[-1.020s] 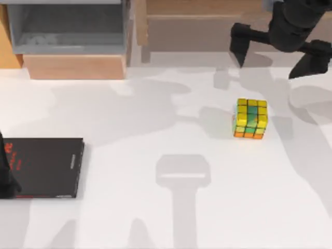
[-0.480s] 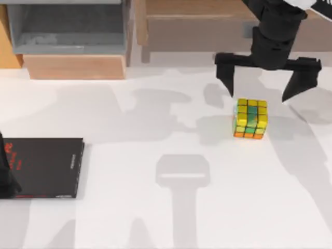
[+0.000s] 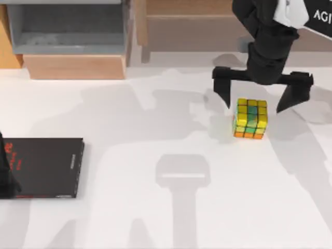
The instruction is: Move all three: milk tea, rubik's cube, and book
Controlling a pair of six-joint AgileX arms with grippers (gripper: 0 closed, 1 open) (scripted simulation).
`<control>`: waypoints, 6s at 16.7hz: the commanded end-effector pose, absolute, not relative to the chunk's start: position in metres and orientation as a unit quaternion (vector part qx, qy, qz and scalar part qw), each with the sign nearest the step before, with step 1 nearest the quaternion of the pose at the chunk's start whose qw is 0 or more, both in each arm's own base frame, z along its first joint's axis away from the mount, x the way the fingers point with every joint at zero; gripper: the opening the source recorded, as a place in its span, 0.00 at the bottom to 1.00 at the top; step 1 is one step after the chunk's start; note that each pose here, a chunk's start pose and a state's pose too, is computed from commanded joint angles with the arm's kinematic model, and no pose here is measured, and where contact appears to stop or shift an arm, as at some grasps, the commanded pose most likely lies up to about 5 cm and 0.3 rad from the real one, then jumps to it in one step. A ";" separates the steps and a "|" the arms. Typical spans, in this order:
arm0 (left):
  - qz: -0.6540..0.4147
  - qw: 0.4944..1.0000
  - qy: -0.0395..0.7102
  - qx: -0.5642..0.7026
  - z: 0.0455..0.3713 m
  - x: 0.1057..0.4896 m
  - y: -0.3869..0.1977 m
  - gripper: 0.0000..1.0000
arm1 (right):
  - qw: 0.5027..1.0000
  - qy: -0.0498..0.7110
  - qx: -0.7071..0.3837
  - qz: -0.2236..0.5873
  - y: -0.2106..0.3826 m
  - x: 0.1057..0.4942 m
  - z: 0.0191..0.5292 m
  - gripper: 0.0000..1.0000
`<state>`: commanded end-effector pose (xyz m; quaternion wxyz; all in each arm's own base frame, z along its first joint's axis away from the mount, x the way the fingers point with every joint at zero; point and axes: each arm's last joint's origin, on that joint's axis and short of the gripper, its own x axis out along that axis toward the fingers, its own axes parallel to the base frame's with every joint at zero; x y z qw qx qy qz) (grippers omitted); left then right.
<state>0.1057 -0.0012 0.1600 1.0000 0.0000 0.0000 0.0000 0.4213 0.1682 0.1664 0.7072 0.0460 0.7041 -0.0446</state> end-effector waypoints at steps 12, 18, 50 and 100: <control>0.000 1.000 0.000 0.000 0.160 0.106 -0.001 1.00 | 0.706 0.706 0.045 -0.045 0.168 0.420 0.145 0.62; 0.000 1.000 0.000 0.000 0.160 0.106 -0.001 1.00 | 0.706 0.706 0.045 -0.045 0.168 0.420 0.145 0.17; 0.000 1.000 0.000 0.000 0.160 0.106 -0.001 1.00 | 0.854 0.488 -0.094 0.153 0.231 0.394 0.219 0.00; 0.000 1.000 0.000 0.000 0.160 0.106 -0.001 1.00 | 1.000 -0.001 0.000 -0.003 0.204 0.459 0.397 0.53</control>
